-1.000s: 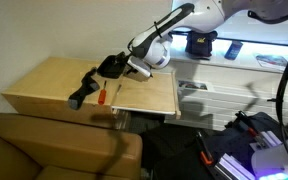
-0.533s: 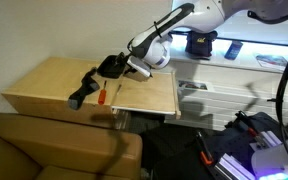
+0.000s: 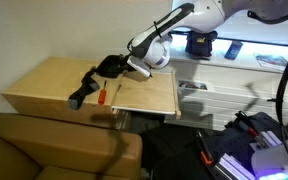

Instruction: Open the top drawer, place the tray inside it then put the screwdriver on the tray

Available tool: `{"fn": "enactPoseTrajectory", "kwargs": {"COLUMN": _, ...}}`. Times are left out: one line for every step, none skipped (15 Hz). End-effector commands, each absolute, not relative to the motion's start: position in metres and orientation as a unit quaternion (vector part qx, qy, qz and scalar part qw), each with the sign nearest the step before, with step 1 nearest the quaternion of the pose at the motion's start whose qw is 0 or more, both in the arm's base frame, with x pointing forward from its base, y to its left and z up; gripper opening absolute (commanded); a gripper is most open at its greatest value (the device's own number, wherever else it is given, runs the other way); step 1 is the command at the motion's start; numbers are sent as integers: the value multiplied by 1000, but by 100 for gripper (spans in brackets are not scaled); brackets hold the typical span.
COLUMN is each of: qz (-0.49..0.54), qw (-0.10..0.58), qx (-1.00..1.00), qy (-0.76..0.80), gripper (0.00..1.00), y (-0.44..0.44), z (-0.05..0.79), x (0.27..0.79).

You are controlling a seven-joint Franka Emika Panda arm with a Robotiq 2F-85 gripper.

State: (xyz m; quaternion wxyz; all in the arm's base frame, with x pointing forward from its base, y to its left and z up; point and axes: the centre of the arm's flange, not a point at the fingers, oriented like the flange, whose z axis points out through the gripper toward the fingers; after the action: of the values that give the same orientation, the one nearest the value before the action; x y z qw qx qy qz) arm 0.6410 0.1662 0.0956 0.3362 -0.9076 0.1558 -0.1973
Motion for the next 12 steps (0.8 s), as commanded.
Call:
{"fn": "enactPoseTrajectory", "kwargs": {"qz": -192, "qw": 335, "qx": -908, "qy": 162, "gripper": 0, "y": 166, "z": 96, "x": 640}}
{"fn": "enactPoseTrajectory", "kwargs": {"qz": -192, "qw": 333, "qx": -909, "qy": 163, "gripper": 0, "y": 165, "z": 96, "x": 640}}
{"fn": "enactPoseTrajectory", "kwargs": {"qz": -191, "qw": 328, "qx": -911, "qy": 163, "gripper": 0, "y": 165, "z": 96, "x": 640}}
{"fn": "enactPoseTrajectory", "kwargs": {"qz": -190, "qw": 324, "qx": -912, "qy": 165, "gripper": 1, "y": 165, "z": 96, "x": 640}}
{"fn": "enactPoseTrajectory", "kwargs": {"qz": -187, "qw": 320, "qx": -914, "qy": 167, "gripper": 1, "y": 165, "z": 95, "x": 639}}
{"fn": "enactPoseTrajectory", "kwargs": {"qz": -183, "qw": 315, "qx": -916, "qy": 169, "gripper": 1, "y": 164, "z": 96, "x": 639}}
{"fn": "enactPoseTrajectory", "kwargs": {"qz": -176, "qw": 309, "qx": -918, "qy": 175, "gripper": 1, "y": 164, "z": 96, "x": 638}}
{"fn": "enactPoseTrajectory", "kwargs": {"qz": -161, "qw": 308, "qx": -919, "qy": 186, "gripper": 1, "y": 164, "z": 97, "x": 638}}
{"fn": "enactPoseTrajectory", "kwargs": {"qz": -150, "qw": 305, "qx": -919, "qy": 200, "gripper": 1, "y": 164, "z": 97, "x": 637}}
{"fn": "enactPoseTrajectory", "kwargs": {"qz": -134, "qw": 301, "qx": -919, "qy": 215, "gripper": 1, "y": 164, "z": 99, "x": 637}}
{"fn": "enactPoseTrajectory", "kwargs": {"qz": -114, "qw": 299, "qx": -920, "qy": 227, "gripper": 1, "y": 165, "z": 101, "x": 637}}
{"fn": "enactPoseTrajectory", "kwargs": {"qz": -100, "qw": 292, "qx": -920, "qy": 239, "gripper": 1, "y": 166, "z": 102, "x": 636}}
